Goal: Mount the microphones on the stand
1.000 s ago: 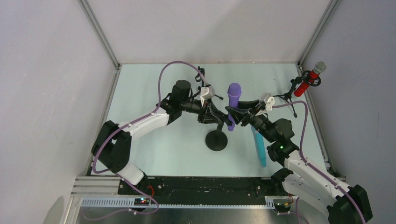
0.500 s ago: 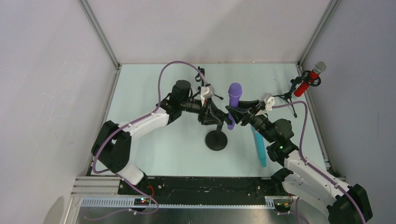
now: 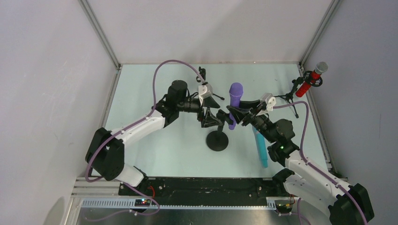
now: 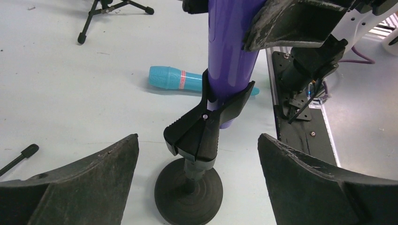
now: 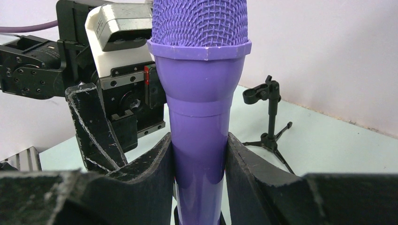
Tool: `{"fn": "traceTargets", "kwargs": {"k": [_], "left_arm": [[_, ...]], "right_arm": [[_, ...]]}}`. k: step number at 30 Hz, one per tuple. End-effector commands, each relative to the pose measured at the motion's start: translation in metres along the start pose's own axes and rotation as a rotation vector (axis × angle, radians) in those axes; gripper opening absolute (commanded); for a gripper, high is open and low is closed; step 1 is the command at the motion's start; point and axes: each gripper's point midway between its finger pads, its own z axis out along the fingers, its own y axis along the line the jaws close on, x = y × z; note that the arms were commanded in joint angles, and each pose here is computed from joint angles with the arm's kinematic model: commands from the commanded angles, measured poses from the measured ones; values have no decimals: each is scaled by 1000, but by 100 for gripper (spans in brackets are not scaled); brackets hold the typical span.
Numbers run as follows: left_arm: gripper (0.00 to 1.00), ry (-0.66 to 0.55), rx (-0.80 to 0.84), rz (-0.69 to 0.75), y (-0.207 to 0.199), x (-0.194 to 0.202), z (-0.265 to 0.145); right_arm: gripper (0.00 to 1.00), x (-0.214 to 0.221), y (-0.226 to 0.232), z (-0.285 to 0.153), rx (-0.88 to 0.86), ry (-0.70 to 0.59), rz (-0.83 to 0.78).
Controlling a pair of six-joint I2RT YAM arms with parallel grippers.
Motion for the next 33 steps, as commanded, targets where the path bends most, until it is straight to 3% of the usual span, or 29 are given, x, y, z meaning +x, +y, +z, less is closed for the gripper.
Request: {"fn": "traceTargets", "kwargs": {"k": [1,6,10,16,27,33], "left_arm": [[100,-34,-44,57,-1,-15,-8],[100,-53,-168,89,11,-25,-19],[100,-82,-329,149,22,-40,-39],[100,-120,-523,227,27,-52,-75],[100,-196,-648,278,3,-56,-119],[100,-208,-702,173,1,-28,-129]], "right_arm": [[3,1,2,1,-6,-4,10],[18,2,4,-1,-11,3,20],[44,2,6,-1,-20,6,29],[66,1,9,0,-34,0,38],[89,-1,17,-2,-71,1,59],[94,-6,18,-8,-64,2,58]]}}
